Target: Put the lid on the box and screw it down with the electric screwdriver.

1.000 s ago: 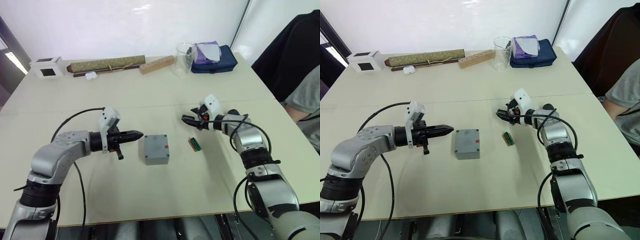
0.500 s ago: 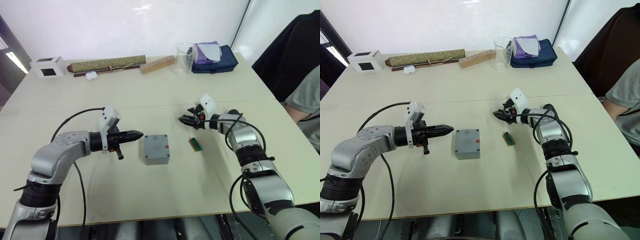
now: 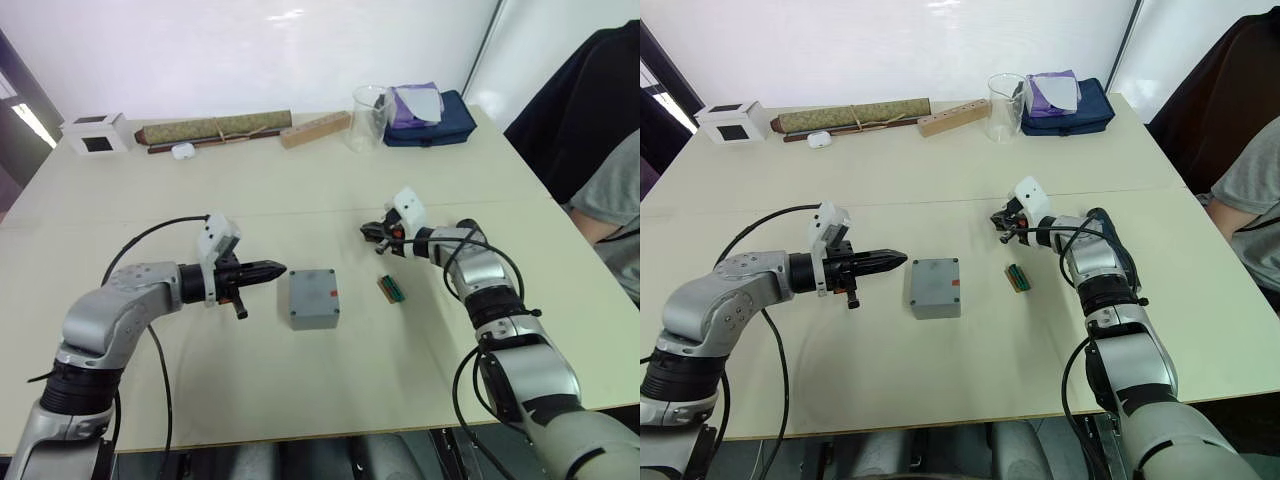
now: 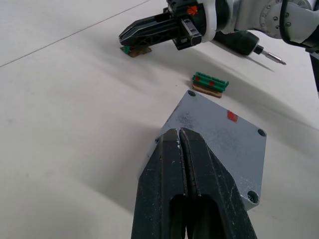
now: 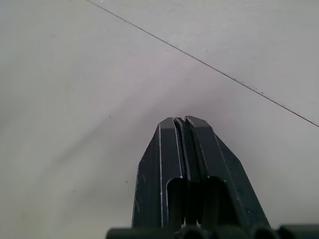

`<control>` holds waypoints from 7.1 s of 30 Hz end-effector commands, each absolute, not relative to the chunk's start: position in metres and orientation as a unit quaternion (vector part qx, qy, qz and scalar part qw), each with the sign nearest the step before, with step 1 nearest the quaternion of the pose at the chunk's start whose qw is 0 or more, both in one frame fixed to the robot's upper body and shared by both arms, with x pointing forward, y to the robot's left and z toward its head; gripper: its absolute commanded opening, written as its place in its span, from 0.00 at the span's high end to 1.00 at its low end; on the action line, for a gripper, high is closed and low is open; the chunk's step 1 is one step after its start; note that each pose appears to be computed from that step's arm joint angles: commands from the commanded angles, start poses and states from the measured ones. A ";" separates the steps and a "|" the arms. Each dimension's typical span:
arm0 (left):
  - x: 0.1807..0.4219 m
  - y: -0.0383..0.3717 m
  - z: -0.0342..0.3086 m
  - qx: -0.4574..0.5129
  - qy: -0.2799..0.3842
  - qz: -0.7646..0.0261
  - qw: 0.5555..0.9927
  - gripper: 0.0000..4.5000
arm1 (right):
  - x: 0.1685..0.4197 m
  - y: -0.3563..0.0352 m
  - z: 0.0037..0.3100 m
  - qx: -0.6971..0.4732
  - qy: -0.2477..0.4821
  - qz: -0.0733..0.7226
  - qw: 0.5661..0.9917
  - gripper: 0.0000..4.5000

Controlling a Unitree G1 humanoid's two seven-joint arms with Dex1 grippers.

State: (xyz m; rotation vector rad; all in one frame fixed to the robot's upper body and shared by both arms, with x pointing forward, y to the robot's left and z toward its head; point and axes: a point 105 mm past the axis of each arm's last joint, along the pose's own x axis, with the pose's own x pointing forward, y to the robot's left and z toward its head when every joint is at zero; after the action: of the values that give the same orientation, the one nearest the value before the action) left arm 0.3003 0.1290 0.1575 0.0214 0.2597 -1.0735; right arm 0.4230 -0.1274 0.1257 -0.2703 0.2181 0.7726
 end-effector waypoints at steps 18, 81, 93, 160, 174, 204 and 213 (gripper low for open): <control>0.288 0.123 0.170 0.020 0.105 -0.541 0.835 1.00 | 0.381 -0.115 0.196 -0.085 -0.001 0.408 0.909 0.99; 0.283 0.117 0.179 0.019 0.100 -0.566 0.818 1.00 | 0.309 -0.075 0.166 -0.076 0.046 0.458 0.884 0.01; 0.271 0.076 0.211 0.084 0.029 -0.659 0.747 1.00 | 0.325 -0.192 0.266 -0.079 0.160 0.331 0.927 0.01; 0.289 0.119 0.174 0.086 0.092 -0.560 0.819 1.00 | 0.328 -0.138 0.305 0.035 -0.119 0.396 0.910 0.54; 0.294 0.091 0.165 0.111 0.100 -0.591 0.793 1.00 | 0.291 -0.068 0.262 0.026 -0.138 0.443 0.886 0.54; 0.299 0.092 0.125 0.154 0.132 -0.579 0.789 1.00 | 0.301 -0.052 0.216 -0.048 -0.129 0.430 0.892 0.54; 0.297 0.090 0.122 0.150 0.136 -0.584 0.786 1.00 | 0.301 -0.055 0.179 -0.055 -0.048 0.439 0.896 0.54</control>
State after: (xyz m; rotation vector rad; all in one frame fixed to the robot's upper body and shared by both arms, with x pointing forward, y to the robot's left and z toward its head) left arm 0.3009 0.0879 0.1365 0.3248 0.2284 -1.2541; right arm 0.3046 -0.0548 0.1964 -0.1033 -0.1749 0.8924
